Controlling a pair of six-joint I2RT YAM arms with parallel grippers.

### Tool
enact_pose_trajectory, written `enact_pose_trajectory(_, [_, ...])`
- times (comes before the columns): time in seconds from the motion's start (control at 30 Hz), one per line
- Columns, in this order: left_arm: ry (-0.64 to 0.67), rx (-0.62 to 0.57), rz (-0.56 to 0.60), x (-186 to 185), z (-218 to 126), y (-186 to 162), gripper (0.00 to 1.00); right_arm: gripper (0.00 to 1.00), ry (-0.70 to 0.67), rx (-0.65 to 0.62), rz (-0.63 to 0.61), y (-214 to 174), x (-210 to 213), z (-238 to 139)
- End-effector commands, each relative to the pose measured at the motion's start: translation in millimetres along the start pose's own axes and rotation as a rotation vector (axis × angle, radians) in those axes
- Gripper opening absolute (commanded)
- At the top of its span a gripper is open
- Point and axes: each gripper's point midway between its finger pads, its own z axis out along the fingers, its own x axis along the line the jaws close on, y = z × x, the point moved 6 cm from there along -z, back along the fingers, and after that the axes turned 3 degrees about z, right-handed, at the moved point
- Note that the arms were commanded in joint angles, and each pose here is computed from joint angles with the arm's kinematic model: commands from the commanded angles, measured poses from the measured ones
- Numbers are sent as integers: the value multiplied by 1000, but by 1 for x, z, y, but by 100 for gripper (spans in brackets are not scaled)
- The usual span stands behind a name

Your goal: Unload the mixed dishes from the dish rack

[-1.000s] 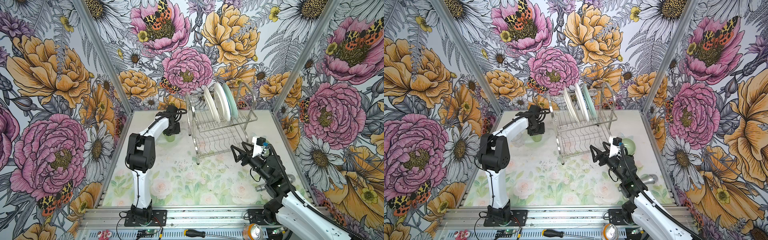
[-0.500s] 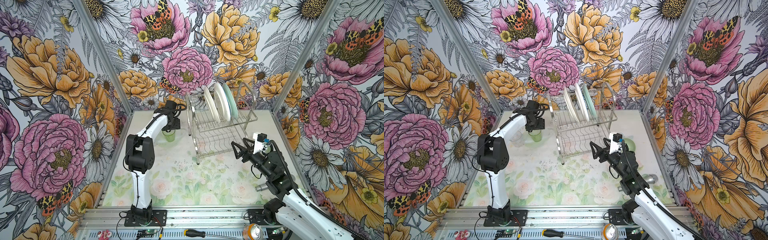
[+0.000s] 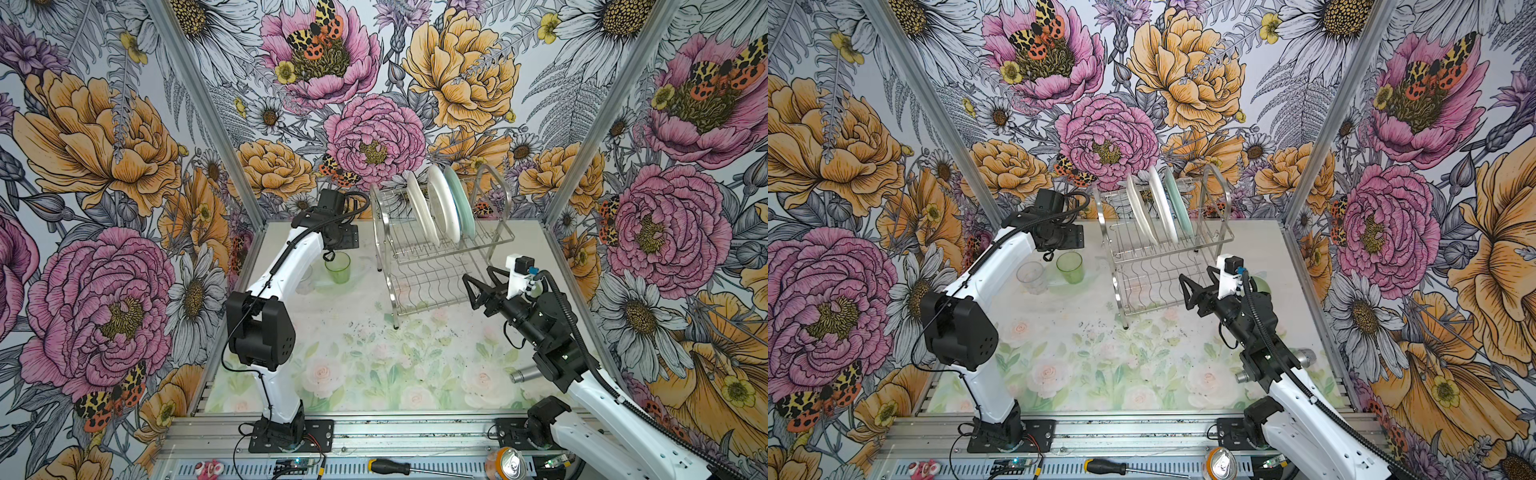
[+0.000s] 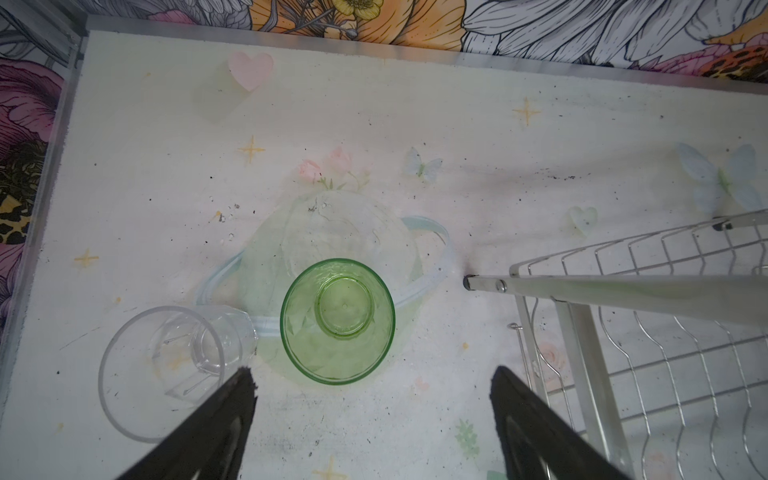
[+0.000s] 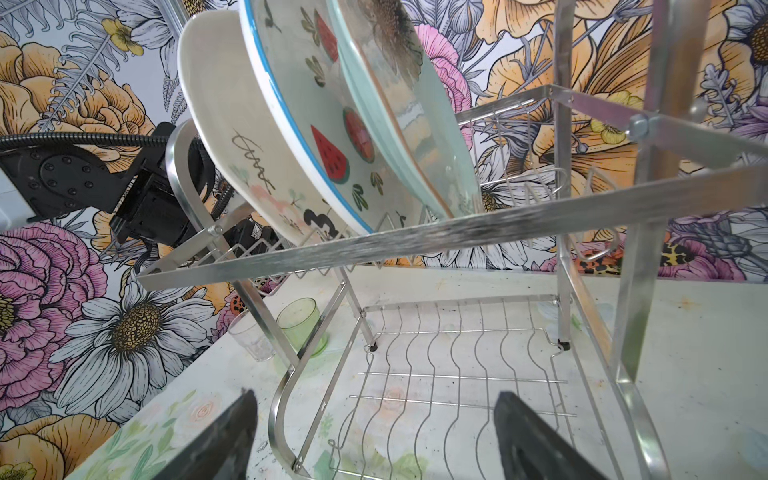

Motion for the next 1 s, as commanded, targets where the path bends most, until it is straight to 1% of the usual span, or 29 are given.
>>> enact_pose_trajectory(0.0, [-19,-52,31,-6,-21,4,92,90,14,-27,-15,24,9,-4])
enact_pose_trajectory(0.27, [-15,-88,17,2,-42,2,93,90,7,-26,-35,44,16,-4])
enact_pose_trajectory(0.53, [-8,-96,0,11,-53,-15,93,89,15,-23,-71,57,20,-2])
enact_pose_trajectory(0.57, [-25,-102,-7,12,-54,-18,94,89,11,-30,-81,61,21,-3])
enact_pose_trajectory(0.63, [-110,-116,-42,13,-57,-24,94,87,15,-34,-105,68,24,-4])
enact_pose_trajectory(0.7, [-178,-155,-86,16,-63,-29,93,87,12,-27,-129,75,26,-5])
enact_pose_trajectory(0.9, [-257,-295,-121,14,-98,-46,94,85,-19,2,-153,93,23,5])
enact_pose_trajectory(0.97, [-287,-347,-130,11,-109,-53,94,82,-19,13,-142,100,21,13])
